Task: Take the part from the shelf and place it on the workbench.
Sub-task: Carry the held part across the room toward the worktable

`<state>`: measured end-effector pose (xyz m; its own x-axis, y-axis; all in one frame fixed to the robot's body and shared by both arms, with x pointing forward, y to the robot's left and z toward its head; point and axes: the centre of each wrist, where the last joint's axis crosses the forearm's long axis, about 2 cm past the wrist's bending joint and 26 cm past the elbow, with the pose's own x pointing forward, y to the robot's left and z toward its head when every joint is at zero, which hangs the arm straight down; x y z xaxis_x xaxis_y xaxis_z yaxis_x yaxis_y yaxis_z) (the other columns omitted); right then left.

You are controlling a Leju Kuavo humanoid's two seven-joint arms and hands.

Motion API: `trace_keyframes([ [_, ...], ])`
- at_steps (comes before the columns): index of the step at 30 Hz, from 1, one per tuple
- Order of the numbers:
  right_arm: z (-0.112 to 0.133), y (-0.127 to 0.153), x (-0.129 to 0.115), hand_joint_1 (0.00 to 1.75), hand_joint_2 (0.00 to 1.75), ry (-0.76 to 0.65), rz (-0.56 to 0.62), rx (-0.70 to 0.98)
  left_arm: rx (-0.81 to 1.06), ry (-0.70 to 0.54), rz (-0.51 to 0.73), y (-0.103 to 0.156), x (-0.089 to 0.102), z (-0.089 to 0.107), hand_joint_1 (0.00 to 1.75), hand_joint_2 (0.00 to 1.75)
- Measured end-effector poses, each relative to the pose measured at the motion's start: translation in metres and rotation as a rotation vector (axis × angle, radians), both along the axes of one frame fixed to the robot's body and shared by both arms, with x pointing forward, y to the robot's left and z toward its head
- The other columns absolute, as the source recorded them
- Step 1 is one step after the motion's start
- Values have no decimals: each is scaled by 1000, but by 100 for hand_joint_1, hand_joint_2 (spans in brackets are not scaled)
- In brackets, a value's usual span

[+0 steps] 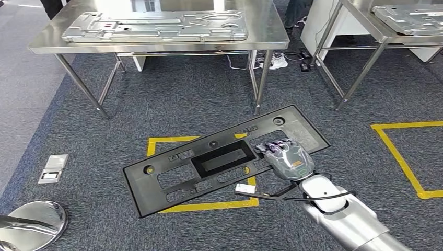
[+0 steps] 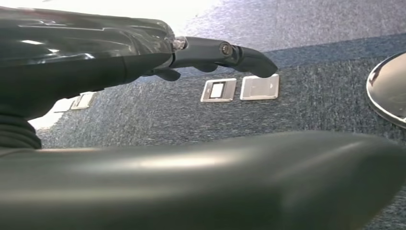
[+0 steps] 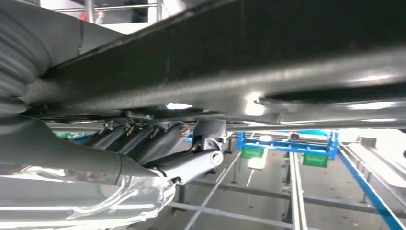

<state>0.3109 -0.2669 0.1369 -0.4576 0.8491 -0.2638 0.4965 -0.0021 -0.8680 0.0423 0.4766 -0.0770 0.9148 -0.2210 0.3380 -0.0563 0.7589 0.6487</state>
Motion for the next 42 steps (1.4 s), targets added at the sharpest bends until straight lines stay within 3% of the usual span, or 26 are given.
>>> trace_keyframes([
  [10, 9, 0, 0, 175, 175, -41, 10, 15, -1, 7, -9, -1, -1, -1, 0, 175],
  [20, 66, -14, 25, 175, 175, -170, -3, 36, 0, 14, -13, -1, -1, 0, 0, 175],
  [28, 88, -27, 34, 175, 175, -197, -15, 45, -3, 15, -18, -2, 0, -1, 0, 175],
  [42, 90, -30, 33, 175, 175, -153, 37, 114, -7, 11, -29, -2, 0, -1, 0, 175],
])
